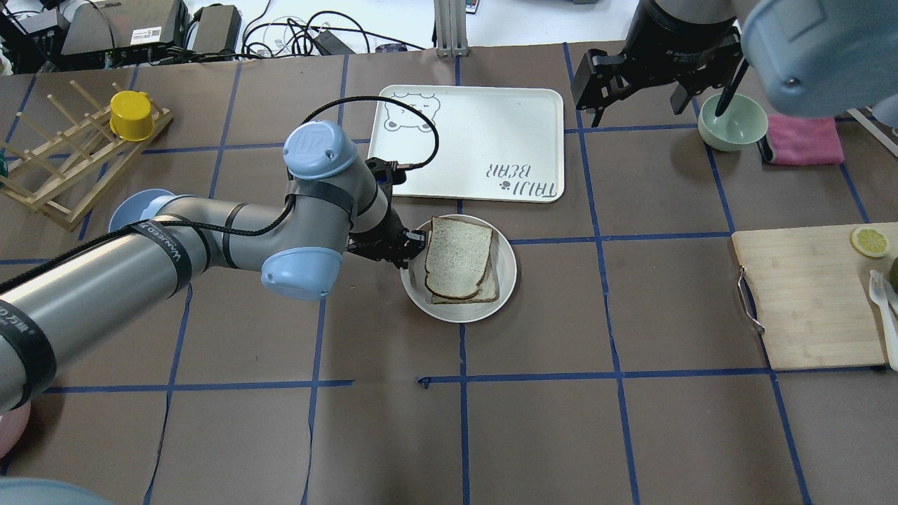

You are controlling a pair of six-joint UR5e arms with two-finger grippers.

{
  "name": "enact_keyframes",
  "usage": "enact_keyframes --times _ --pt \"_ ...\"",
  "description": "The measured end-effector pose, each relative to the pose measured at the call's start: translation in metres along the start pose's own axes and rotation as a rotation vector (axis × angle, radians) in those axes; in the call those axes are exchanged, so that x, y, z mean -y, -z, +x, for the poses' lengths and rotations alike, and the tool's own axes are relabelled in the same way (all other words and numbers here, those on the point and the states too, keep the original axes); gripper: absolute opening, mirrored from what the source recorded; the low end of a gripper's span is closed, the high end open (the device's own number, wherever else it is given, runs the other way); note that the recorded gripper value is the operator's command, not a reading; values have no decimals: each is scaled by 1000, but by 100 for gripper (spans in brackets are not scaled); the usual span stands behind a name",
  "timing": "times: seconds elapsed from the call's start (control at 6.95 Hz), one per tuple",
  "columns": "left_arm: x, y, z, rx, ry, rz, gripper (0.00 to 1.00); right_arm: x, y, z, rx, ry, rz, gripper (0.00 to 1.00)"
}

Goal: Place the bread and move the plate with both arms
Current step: 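Slide the plate with the left gripper onto the bear tray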

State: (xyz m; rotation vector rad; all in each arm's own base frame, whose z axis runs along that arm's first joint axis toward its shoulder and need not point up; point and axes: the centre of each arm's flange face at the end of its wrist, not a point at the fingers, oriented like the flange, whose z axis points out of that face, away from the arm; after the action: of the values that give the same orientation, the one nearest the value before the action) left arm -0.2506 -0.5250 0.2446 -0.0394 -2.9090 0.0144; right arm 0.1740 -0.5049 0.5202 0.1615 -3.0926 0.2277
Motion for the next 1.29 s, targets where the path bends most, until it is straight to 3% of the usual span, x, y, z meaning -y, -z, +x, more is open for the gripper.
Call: enact_keyframes --times 0.29,0.72,1.29 --pt "27 36 -3 -37 34 4 0 0 0 0 0 0 1 100" --pt "94 56 -15 -77 51 52 0 0 -1 0 0 0 -2 100" --pt "212 19 -14 -112 39 110 0 0 -2 0 0 0 -3 100"
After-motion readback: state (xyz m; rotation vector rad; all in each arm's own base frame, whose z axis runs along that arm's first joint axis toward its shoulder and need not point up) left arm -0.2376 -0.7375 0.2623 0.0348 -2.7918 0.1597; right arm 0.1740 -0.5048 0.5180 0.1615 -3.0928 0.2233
